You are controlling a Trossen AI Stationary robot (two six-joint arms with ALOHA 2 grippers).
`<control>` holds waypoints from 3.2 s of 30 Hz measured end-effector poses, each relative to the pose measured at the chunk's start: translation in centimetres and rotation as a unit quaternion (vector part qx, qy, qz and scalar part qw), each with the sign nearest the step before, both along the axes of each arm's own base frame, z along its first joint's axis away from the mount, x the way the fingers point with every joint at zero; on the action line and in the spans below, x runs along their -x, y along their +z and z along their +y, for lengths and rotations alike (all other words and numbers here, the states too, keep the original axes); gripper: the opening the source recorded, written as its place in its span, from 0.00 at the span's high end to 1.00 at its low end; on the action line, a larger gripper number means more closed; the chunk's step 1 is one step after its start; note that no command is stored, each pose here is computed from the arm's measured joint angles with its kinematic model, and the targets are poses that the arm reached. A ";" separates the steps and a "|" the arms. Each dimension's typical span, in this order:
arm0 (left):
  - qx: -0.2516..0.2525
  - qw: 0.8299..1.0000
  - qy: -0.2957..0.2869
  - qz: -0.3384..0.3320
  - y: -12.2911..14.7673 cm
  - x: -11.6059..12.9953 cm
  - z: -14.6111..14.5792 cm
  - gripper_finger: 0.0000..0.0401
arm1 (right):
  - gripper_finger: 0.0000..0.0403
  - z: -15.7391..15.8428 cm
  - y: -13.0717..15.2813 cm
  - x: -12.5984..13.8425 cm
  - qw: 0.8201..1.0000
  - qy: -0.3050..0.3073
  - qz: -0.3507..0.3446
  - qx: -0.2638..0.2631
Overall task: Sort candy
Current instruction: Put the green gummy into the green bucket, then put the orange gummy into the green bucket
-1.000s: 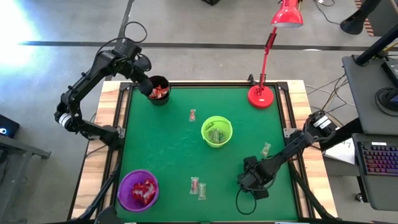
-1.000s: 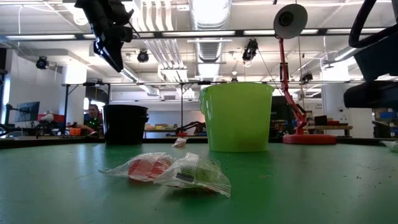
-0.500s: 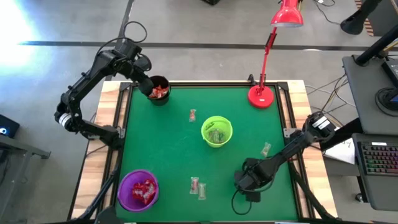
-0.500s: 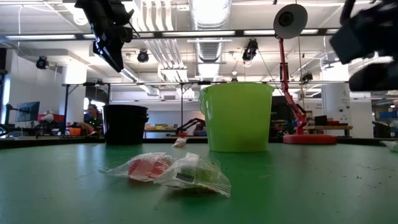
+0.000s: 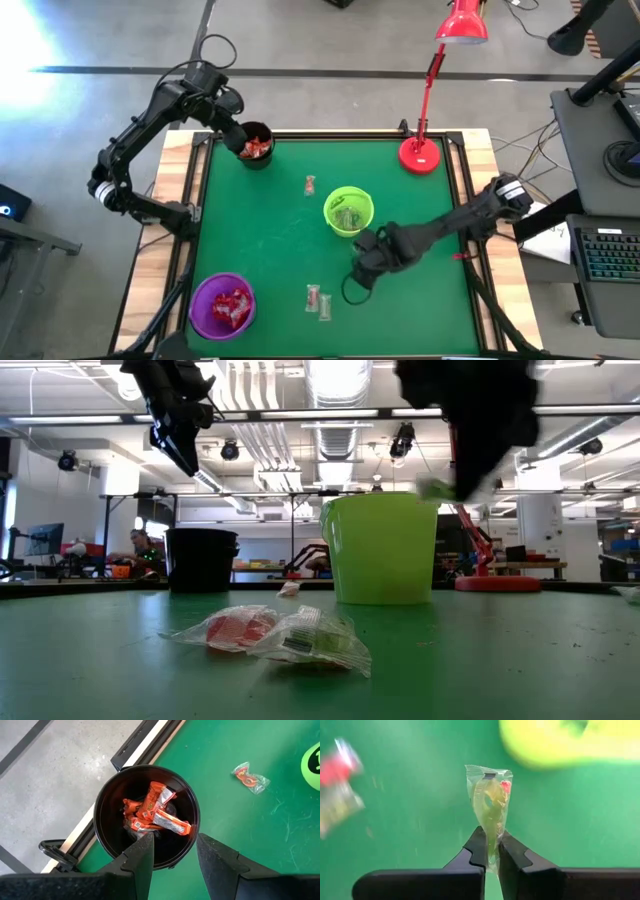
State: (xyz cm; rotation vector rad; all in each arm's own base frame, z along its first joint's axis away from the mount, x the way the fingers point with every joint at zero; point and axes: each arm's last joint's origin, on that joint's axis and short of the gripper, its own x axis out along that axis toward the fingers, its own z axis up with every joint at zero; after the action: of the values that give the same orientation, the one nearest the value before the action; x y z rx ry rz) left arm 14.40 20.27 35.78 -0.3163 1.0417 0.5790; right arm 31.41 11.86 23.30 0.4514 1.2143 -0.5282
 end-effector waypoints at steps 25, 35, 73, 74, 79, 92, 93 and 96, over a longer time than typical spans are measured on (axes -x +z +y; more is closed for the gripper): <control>0.030 0.999 -0.009 0.025 -1.0 -0.2 0.3 0.67 | 0.97 -12.2 4.6 -3.9 0.998 0.039 -0.040 0.020; 0.030 0.999 -0.009 0.026 -1.0 -0.2 0.3 0.67 | 0.97 -14.8 4.6 -3.8 0.998 0.053 -0.033 0.021; 0.040 0.999 0.015 0.019 -1.0 -0.2 0.3 0.67 | 0.73 -16.9 3.5 -3.0 0.987 0.152 0.030 0.031; 0.040 0.999 0.015 0.019 -1.0 -0.2 0.3 0.67 | 0.71 -17.0 3.5 -3.0 0.987 0.153 0.032 0.035; 0.033 0.999 0.015 0.014 -0.9 -0.3 0.5 0.67 | 0.65 -17.6 3.6 -2.8 0.983 0.164 0.044 0.072; 0.040 0.998 0.051 -0.002 -1.6 -1.1 1.6 0.67 | 0.63 -23.5 4.5 -1.9 0.980 0.071 0.061 0.176; 0.045 0.998 0.051 0.000 -1.7 -1.2 1.7 0.67 | 0.64 -24.0 4.6 -1.7 0.981 0.062 0.059 0.176; 0.060 0.997 0.057 0.002 -2.2 -1.5 1.9 0.67 | 0.65 -25.1 5.0 -1.4 0.982 0.043 0.056 0.177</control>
State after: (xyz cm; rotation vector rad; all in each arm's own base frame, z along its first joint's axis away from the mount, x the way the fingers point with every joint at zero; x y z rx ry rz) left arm 15.85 22.12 33.59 -0.4820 1.0699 0.6200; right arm 32.78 -13.29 28.27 0.0670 1.2103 -0.6859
